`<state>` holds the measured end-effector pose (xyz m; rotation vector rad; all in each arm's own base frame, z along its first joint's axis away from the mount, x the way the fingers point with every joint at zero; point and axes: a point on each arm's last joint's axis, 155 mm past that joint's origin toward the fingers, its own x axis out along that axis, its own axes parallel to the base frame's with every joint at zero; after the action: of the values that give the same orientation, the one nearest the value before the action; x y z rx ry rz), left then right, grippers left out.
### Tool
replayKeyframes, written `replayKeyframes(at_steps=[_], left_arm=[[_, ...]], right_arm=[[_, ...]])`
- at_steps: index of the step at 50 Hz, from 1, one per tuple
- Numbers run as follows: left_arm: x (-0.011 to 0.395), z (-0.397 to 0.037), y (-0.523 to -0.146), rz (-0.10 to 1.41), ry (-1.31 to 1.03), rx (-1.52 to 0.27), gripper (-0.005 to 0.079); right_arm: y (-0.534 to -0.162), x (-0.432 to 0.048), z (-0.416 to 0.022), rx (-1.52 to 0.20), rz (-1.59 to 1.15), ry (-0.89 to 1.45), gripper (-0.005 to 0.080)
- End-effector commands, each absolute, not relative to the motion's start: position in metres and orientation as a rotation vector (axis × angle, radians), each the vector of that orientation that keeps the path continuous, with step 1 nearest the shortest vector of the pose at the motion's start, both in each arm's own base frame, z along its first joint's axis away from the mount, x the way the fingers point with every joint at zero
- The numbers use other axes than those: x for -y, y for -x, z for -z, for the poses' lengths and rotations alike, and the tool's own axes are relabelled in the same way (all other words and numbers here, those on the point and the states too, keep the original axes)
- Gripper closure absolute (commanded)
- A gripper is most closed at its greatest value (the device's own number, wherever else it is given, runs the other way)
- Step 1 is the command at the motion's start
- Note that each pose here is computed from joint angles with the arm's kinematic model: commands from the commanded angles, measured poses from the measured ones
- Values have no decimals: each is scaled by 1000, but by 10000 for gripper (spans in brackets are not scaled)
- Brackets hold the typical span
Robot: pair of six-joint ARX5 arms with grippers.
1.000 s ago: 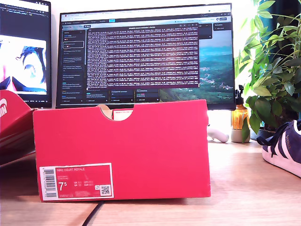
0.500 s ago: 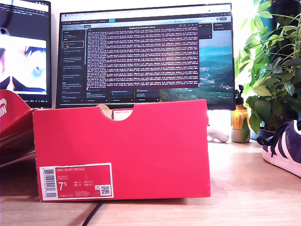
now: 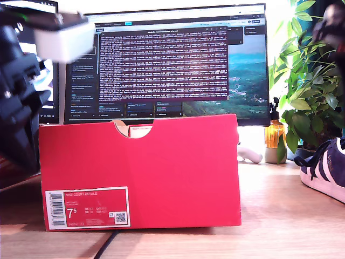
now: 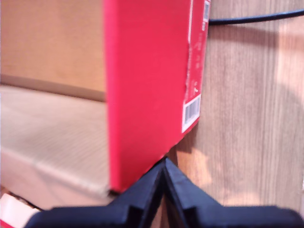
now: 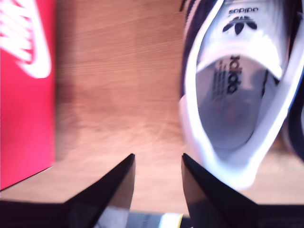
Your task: Pack the blue shoes by picking the first shoe and placing it inside the red shoebox, left side, then picking and rotating the second shoe and placing it in the shoebox
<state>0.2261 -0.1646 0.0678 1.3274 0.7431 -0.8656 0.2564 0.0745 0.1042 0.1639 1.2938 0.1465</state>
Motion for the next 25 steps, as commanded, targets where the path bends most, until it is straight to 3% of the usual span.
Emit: replayKeyframes(at_steps=[1,17,25], left_arm=[[163,-60,-224,872,-1341,-761,761],[163,-59,-227,860,-1344,-761,761],[163,-59,-227,854,-1333,-764,761]], right_arm=[[-266,-77,-101,-1291,-154,-152,467],[-286,-69,-65,-1340,-150,-24,467],[-288,-82,-73,-1343,-207,-60,466]])
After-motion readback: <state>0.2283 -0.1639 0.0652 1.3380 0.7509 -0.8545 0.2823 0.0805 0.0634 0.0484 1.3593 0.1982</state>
